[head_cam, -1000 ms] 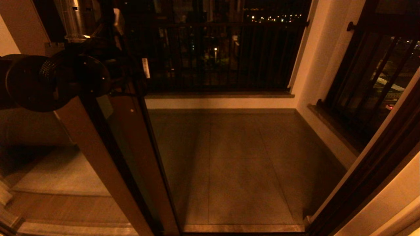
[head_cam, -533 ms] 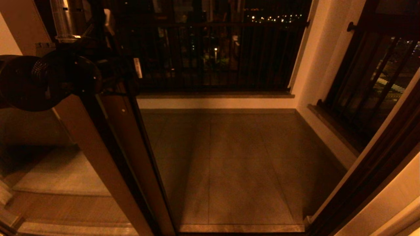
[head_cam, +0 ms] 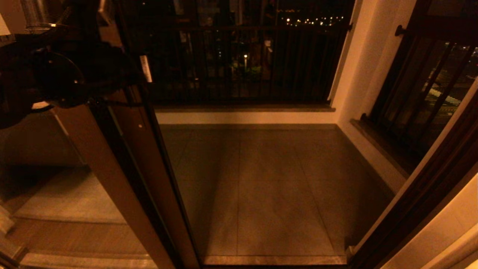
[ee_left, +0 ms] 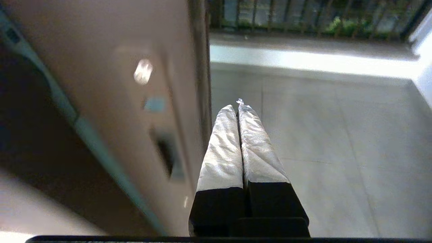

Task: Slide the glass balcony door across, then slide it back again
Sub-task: Open the slid door

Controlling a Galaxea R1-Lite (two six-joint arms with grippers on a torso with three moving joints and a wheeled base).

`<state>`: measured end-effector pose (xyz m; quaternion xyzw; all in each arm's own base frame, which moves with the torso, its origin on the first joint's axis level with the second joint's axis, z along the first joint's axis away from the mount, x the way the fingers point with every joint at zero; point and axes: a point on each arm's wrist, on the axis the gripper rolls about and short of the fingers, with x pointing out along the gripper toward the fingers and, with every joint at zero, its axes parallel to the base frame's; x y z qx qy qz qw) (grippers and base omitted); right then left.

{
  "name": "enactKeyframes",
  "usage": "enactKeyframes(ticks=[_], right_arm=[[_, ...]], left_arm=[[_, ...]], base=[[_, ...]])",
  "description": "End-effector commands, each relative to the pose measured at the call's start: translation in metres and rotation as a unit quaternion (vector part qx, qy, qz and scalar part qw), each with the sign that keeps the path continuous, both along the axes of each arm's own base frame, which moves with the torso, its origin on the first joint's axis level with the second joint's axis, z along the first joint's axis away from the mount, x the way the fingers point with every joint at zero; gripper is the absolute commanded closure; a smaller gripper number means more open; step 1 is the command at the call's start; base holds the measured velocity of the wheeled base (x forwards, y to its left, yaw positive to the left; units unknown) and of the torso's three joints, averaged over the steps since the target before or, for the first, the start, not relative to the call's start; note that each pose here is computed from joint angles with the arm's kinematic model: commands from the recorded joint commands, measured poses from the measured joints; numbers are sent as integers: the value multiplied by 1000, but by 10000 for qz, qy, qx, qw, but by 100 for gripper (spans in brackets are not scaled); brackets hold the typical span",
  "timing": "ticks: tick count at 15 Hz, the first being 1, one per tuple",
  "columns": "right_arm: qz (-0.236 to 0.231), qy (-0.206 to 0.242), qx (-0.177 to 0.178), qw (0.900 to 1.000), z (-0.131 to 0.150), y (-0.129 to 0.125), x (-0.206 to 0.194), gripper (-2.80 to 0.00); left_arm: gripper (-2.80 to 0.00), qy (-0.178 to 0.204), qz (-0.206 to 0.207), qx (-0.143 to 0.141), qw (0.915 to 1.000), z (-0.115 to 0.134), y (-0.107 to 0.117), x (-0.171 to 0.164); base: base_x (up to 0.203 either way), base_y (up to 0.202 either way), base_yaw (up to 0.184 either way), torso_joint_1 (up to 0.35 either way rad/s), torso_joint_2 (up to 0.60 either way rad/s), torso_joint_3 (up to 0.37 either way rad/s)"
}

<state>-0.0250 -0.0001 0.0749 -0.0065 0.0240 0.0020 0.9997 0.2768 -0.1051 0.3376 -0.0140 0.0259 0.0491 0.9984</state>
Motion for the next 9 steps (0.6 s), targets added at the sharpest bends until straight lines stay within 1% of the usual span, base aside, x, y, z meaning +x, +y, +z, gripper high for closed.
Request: enactKeyframes(ticks=[1,3,4,5,7,9], right_arm=[[5,5,-4,10000,0,0,0,0],[5,10,-4,10000,0,0,0,0],[5,5,-4,10000,0,0,0,0],[5,9,-4,10000,0,0,0,0],[5,12,-4,10000,0,0,0,0],[5,12,-4,10000,0,0,0,0]], left_arm=[[0,-17,-130,-24,9999,5,15,-38],[0,199,-512,7,9985,1,24,-64],[0,488,-701,55,9963,-3,27,-74],[0,699,-850,70,9939,-4,29,-80],[0,881,-1068,-15,9904,-2,30,-84],[0,1088,-1141,-134,9874,-2,31,-82]], base=[[0,0,0,0,0,0],[0,0,0,0,0,0],[0,0,0,0,0,0],[0,0,0,0,0,0],[0,0,0,0,0,0],[0,0,0,0,0,0]])
